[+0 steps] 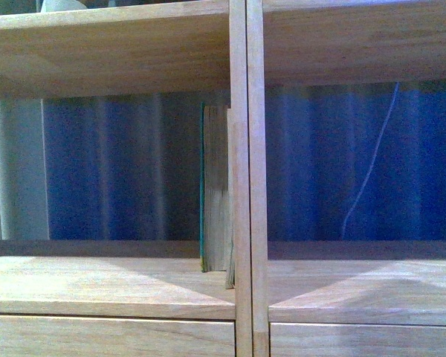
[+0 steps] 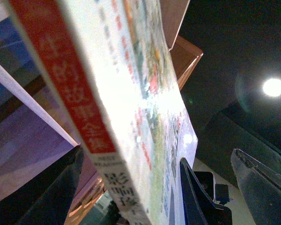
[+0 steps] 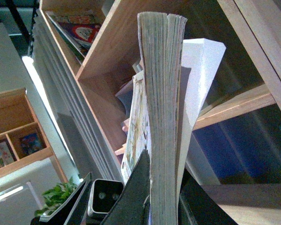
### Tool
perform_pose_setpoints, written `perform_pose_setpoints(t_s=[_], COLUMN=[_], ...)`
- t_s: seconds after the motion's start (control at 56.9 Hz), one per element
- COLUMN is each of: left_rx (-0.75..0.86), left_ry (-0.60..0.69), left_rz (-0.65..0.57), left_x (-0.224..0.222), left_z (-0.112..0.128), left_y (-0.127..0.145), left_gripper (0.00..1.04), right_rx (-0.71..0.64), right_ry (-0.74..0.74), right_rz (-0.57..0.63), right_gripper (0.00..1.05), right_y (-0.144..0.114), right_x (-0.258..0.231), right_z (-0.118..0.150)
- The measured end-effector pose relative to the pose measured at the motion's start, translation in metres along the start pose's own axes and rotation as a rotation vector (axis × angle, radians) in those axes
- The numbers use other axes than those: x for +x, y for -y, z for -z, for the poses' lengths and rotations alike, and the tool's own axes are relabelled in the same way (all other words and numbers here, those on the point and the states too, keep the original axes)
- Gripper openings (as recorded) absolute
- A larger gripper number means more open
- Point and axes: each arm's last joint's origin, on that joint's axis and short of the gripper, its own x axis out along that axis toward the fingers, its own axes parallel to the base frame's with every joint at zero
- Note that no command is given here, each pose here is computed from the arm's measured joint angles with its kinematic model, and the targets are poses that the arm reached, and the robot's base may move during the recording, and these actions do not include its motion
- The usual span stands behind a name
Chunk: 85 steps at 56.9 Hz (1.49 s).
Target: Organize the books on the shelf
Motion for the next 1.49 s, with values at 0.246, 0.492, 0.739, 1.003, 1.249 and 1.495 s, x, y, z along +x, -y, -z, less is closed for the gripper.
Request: perform_pose_setpoints(t_s=[0.246, 0.492, 0.739, 1.003, 1.249, 1.495], left_rx=[0.045, 0.055, 0.043, 0.027, 0.034, 0.1], left_ry=[0.064, 0.1, 0.101, 0.109, 0.088, 0.065], left_rz=[-0.032, -0.046, -0.042, -0.032, -0.049, -0.122], left_x=[-0.004, -0.006, -0.005, -0.004, -0.005, -0.013], left_z=[-0.008, -0.012, -0.013, -0.016, -0.016, -0.027], left_y=[-0.001, -0.002, -0.001, 0.001, -0.002, -0.007], left_gripper=[0.97, 0.58, 0.13, 0.07, 0.07, 0.07], right_rx=[0.012, 0.018, 0.023, 0.025, 0.005, -0.088], right_ry=[0.0, -0.003, -0.007, -0.004, 0.028, 0.151], right_rz=[0.024, 0.028, 0.02, 0.02, 0.097, 0.181], right_gripper=[0.07, 0.07, 0.07, 0.07, 0.23, 0.61], right_y=[0.002, 0.002, 0.001, 0.001, 0.01, 0.032], right_x=[-0.001, -0.002, -0.002, -0.002, -0.002, -0.012], right_z=[0.002, 0.003, 0.004, 0.003, 0.002, -0.032])
